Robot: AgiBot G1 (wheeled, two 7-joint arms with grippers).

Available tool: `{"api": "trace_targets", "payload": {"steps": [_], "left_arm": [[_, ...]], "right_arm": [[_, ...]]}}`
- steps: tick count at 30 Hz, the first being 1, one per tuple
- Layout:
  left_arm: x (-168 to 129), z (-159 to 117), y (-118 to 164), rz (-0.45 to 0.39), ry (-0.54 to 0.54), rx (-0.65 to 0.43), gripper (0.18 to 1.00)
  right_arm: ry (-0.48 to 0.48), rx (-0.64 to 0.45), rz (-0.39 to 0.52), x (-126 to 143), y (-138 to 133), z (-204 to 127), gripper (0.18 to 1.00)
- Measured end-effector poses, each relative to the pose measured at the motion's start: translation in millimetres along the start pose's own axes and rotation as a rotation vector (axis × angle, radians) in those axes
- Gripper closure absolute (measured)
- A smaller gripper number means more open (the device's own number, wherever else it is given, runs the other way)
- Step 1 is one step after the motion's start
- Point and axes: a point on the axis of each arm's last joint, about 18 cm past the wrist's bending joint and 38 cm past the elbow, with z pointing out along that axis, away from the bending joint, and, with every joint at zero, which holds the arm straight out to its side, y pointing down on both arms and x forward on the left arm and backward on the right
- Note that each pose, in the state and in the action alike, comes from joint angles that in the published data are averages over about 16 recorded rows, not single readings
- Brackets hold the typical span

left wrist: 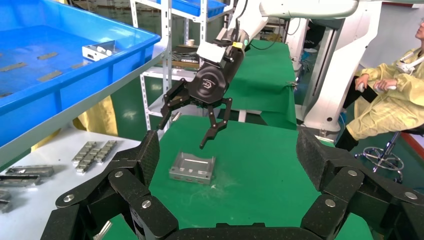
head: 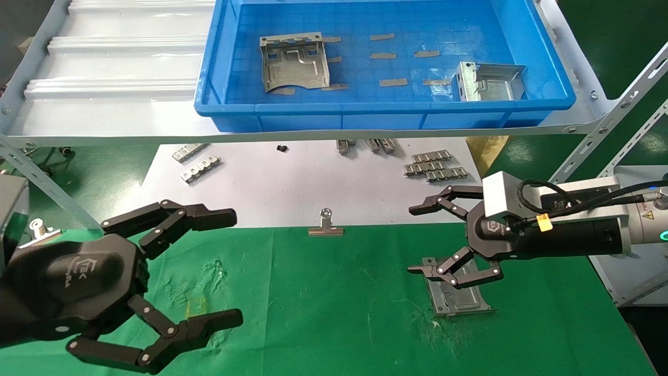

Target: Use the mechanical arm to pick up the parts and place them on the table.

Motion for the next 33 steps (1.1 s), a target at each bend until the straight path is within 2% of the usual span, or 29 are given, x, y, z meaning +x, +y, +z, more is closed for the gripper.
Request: {"api": "trace_targets", "payload": {"steps": [7, 13, 19, 33], "left_arm": [[0.0, 0.0, 0.0, 0.000, 0.000, 0.000, 0.184], [0.0, 0.0, 0.0, 0.000, 0.000, 0.000, 0.184], [0.0, 0.0, 0.0, 0.000, 0.000, 0.000, 0.184], [0.0, 0.0, 0.0, 0.000, 0.000, 0.000, 0.184]], "right_arm": [[-0.014, 0.020, 0.019, -6.6, 0.9, 6.3, 0.288], [-0.022, 0.083, 0.057, -16.7, -2.7, 13.3, 0.222], [-0.029, 0.154, 0.099, -28.4, -8.7, 18.2, 0.189], [-0.035, 0.293, 0.175, -53.6, -27.5, 15.3, 0.179]]}}
